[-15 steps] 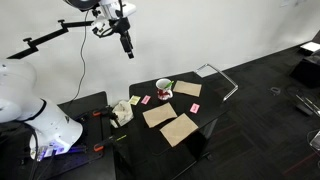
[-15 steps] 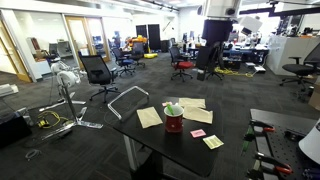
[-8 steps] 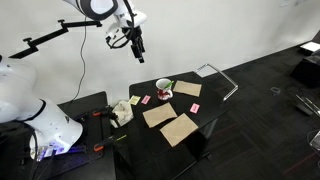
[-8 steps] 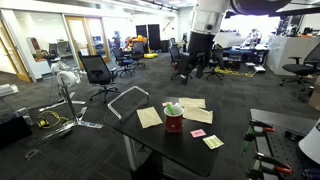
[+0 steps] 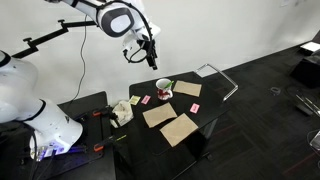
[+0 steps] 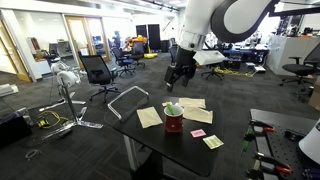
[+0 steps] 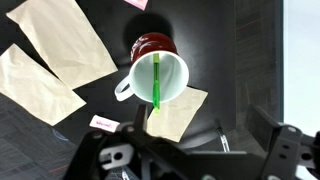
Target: Take the green pen out of the maroon mug
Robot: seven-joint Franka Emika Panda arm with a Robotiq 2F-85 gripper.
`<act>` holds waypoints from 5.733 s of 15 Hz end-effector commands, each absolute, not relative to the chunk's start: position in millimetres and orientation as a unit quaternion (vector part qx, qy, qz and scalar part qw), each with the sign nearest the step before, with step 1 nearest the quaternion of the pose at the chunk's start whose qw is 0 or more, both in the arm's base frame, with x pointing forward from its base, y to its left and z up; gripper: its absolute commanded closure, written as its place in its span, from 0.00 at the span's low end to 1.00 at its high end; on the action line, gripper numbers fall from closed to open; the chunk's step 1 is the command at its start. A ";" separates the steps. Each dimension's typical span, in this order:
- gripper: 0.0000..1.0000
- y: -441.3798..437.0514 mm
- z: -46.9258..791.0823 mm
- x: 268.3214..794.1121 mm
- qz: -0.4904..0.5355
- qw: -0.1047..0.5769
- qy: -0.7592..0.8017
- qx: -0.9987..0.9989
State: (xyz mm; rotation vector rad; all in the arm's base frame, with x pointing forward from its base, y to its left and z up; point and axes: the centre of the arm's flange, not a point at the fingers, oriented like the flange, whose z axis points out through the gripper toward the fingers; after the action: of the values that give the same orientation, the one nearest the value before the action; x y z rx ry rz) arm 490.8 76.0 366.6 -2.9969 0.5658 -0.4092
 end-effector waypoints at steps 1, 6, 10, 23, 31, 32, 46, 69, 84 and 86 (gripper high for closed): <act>0.00 66.7 352.1 515.0 -0.143 0.027 0.165 -0.975; 0.00 54.5 334.5 523.6 -0.120 0.025 0.121 -0.985; 0.00 54.9 332.1 514.1 -0.117 0.019 0.137 -0.983; 0.27 48.3 308.6 523.7 -0.088 0.009 0.135 -0.987; 0.48 45.7 294.1 529.2 -0.073 -0.001 0.137 -0.988; 0.46 44.2 290.9 530.0 -0.070 -0.002 0.138 -0.988; 0.61 46.0 267.7 538.4 -0.039 0.000 0.137 -0.990; 1.00 44.6 237.1 561.8 -0.036 -0.005 0.133 -0.990; 0.98 40.1 328.3 533.5 -0.099 -0.011 0.122 -0.987; 0.98 36.4 348.4 531.3 -0.113 -0.002 0.119 -0.986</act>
State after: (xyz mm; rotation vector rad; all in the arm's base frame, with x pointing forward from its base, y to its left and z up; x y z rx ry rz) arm 547.9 43.8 314.9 -3.1122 0.4020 -0.3235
